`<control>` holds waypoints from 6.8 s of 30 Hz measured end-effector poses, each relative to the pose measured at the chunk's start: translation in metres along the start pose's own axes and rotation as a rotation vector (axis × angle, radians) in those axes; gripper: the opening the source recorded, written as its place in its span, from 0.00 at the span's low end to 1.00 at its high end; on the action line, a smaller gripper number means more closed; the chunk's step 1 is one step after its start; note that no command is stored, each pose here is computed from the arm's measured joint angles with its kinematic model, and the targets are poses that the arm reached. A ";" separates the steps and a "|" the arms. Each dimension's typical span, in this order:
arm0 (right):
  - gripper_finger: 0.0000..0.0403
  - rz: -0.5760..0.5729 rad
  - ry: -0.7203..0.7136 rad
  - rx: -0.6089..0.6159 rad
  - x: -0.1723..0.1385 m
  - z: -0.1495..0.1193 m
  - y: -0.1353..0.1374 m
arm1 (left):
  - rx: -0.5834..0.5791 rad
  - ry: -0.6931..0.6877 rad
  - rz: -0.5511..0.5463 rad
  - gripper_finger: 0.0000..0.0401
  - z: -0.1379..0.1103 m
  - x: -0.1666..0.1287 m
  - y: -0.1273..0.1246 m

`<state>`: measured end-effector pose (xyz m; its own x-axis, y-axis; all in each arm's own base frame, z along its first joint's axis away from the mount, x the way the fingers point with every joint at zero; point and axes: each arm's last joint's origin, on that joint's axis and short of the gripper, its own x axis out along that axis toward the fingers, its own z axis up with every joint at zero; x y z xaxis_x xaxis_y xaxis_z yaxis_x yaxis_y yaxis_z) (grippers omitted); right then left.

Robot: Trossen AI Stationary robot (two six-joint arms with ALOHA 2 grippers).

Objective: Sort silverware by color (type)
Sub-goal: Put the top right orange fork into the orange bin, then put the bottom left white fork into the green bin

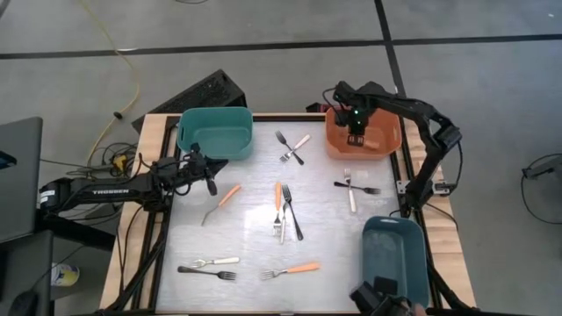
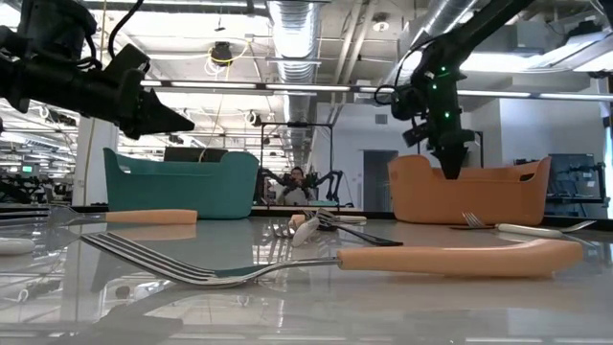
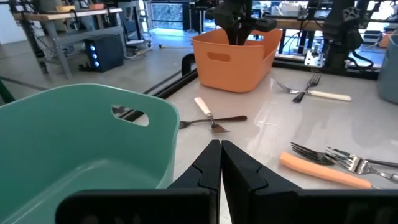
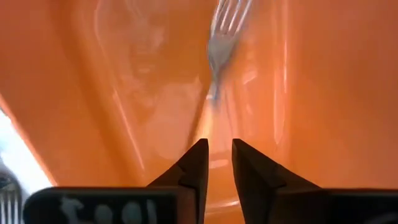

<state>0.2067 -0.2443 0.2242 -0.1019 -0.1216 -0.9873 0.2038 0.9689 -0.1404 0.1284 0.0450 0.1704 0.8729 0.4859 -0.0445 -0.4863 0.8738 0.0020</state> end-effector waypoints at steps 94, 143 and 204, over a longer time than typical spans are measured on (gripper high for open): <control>0.34 -0.036 -1.055 -0.457 -0.095 -0.009 0.233 | -0.019 1.216 -0.415 0.48 -0.022 -0.056 -0.229; 0.34 0.023 -0.914 -0.409 -0.085 -0.018 0.235 | 0.262 0.911 -0.424 0.07 0.032 0.004 -0.199; 0.34 0.008 -0.919 -0.391 -0.084 -0.016 0.228 | 0.508 1.291 0.026 0.29 0.054 0.141 0.116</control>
<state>0.2463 -0.0102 0.2766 0.7245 -0.0736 -0.6854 -0.1511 0.9531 -0.2621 0.1968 0.2161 0.2182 0.0742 0.3830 -0.9208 -0.1910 0.9117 0.3638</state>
